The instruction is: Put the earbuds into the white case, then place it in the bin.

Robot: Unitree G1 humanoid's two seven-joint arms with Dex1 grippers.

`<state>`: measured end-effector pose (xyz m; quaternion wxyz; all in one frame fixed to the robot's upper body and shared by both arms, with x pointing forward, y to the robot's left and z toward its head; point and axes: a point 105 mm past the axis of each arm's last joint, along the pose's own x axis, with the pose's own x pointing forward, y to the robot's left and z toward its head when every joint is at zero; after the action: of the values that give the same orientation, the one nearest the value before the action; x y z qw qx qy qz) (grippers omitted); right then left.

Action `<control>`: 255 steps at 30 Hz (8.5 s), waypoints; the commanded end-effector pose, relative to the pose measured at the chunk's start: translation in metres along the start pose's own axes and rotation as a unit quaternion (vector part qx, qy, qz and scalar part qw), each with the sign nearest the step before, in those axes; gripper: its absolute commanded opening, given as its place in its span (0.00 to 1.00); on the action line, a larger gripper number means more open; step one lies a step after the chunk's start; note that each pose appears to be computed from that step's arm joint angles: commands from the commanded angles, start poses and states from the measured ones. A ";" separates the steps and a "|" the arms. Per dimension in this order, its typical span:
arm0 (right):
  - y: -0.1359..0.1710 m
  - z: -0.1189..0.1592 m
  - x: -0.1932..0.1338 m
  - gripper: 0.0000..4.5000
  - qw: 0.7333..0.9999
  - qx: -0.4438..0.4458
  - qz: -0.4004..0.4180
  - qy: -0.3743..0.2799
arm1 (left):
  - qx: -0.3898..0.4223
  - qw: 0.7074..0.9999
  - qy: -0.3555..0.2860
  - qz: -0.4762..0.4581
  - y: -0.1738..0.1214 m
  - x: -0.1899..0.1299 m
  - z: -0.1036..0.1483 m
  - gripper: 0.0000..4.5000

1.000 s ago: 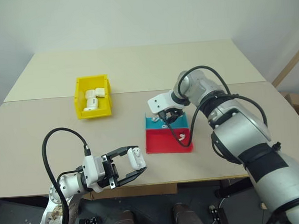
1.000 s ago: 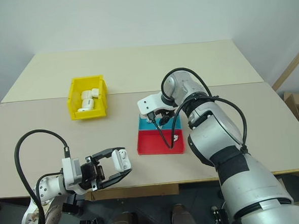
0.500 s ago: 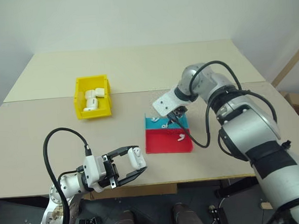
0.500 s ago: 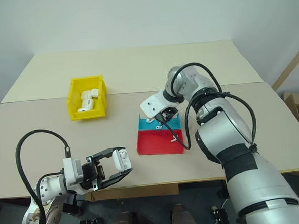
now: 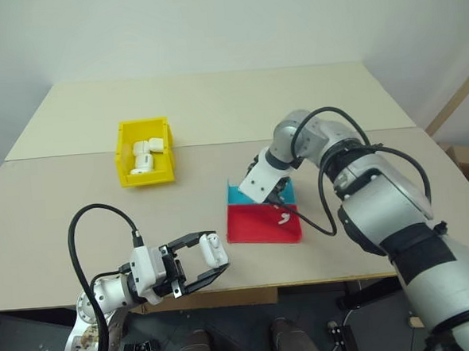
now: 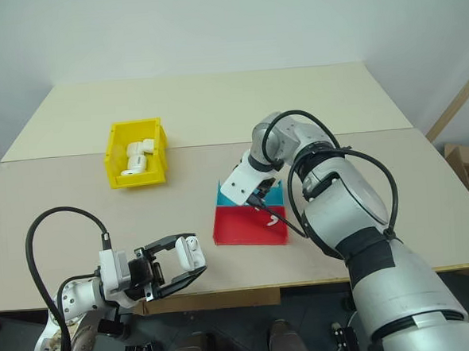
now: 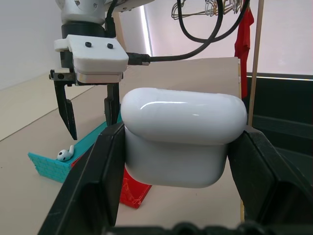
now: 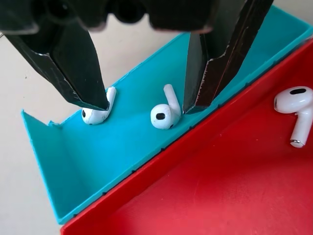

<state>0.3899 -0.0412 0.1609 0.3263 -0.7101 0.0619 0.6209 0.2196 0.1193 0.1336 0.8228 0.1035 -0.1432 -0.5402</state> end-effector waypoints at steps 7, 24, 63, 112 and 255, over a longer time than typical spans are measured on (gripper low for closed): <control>-0.012 0.005 -0.007 0.65 0.998 -0.065 -0.009 0.025 | 0.025 1.000 -0.014 0.001 -0.002 0.003 0.010 0.63; -0.011 0.005 -0.006 0.45 0.993 -0.114 -0.006 0.043 | 0.027 1.000 -0.011 0.000 -0.003 0.005 0.010 0.63; -0.010 0.014 0.003 0.45 0.968 -0.238 0.039 0.069 | 0.030 0.999 -0.009 0.006 -0.006 0.007 0.008 0.63; -0.034 -0.007 -0.082 0.14 0.977 -0.076 -0.199 0.000 | 0.037 0.999 -0.029 -0.007 0.006 0.012 0.017 0.63; -0.004 0.115 -0.177 0.01 0.872 0.269 -0.249 -0.326 | 0.030 0.993 -0.044 -0.109 0.067 0.078 0.041 0.63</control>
<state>0.2588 -0.0366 0.3182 0.6639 -0.3185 -0.0511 0.6747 0.2913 0.0749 0.1964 0.7531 0.1050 -0.1731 -0.6260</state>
